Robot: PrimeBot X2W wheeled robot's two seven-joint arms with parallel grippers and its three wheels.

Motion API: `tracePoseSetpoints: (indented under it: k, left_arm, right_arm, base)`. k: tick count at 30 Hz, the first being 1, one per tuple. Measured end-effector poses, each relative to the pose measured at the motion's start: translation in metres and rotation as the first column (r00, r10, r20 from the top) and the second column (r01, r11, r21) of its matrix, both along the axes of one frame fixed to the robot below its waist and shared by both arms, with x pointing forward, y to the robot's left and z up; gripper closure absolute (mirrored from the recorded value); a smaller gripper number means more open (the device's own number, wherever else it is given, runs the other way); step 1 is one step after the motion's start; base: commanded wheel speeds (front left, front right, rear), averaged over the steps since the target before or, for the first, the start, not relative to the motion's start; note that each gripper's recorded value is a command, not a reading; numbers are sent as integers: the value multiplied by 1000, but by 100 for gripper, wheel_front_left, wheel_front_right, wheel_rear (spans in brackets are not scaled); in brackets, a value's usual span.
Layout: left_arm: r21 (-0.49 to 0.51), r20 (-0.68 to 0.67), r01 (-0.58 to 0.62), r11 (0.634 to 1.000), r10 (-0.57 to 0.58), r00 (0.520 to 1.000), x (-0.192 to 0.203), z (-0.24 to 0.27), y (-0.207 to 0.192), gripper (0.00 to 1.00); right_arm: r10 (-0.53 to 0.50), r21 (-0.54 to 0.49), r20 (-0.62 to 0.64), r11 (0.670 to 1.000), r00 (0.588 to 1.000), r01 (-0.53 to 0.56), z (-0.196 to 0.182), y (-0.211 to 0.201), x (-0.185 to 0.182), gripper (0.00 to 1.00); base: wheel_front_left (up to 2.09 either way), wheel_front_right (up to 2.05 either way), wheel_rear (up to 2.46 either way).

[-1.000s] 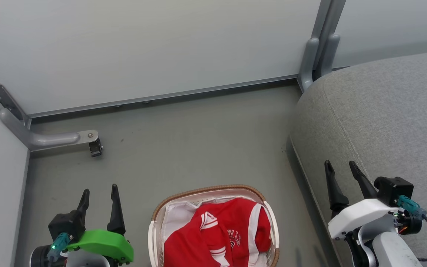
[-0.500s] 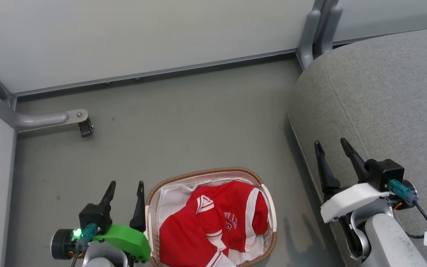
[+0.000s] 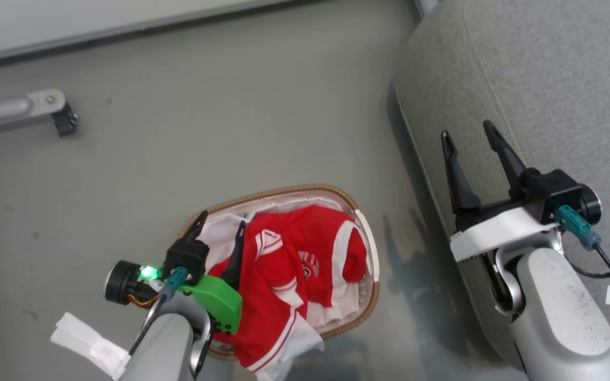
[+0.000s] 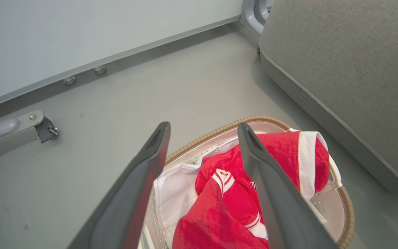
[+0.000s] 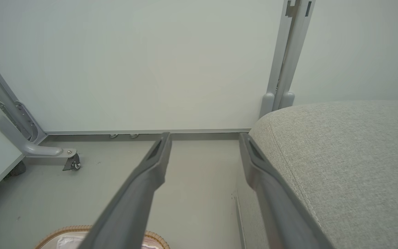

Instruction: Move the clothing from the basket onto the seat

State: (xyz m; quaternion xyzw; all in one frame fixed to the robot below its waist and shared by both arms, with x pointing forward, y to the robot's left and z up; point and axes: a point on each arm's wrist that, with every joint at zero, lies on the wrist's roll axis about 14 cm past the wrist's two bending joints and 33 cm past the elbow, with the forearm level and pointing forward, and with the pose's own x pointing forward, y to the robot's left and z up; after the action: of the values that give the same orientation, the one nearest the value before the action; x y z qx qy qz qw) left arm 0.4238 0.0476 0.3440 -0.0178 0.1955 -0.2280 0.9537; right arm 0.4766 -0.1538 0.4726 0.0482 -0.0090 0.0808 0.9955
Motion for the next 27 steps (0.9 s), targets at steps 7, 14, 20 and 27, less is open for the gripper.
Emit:
tracePoseSetpoints:
  k: [7, 14, 20, 27]
  left_arm:
    - [33, -144, 90, 995, -84, 986, -2, -60, -19, 0]
    - [67, -267, 159, 985, -135, 954, -5, -114, -28, 0]
    - [118, -371, 230, 966, -172, 913, -18, -158, -26, 0]
    - [172, -494, 305, 936, -186, 849, -39, -199, -20, 0]
  right_arm:
    - [-19, -15, -52, 1000, 998, 19, -31, -8, 15, 0]
    - [-52, -12, -111, 999, 992, 51, -62, -20, 22, 0]
    - [-68, -26, -150, 998, 986, 65, -82, -28, 25, 0]
    - [-81, -30, -174, 997, 982, 76, -95, -35, 25, 0]
  base:
    - [0, 0, 0]
    - [0, 0, 0]
    - [0, 0, 0]
    - [0, 0, 0]
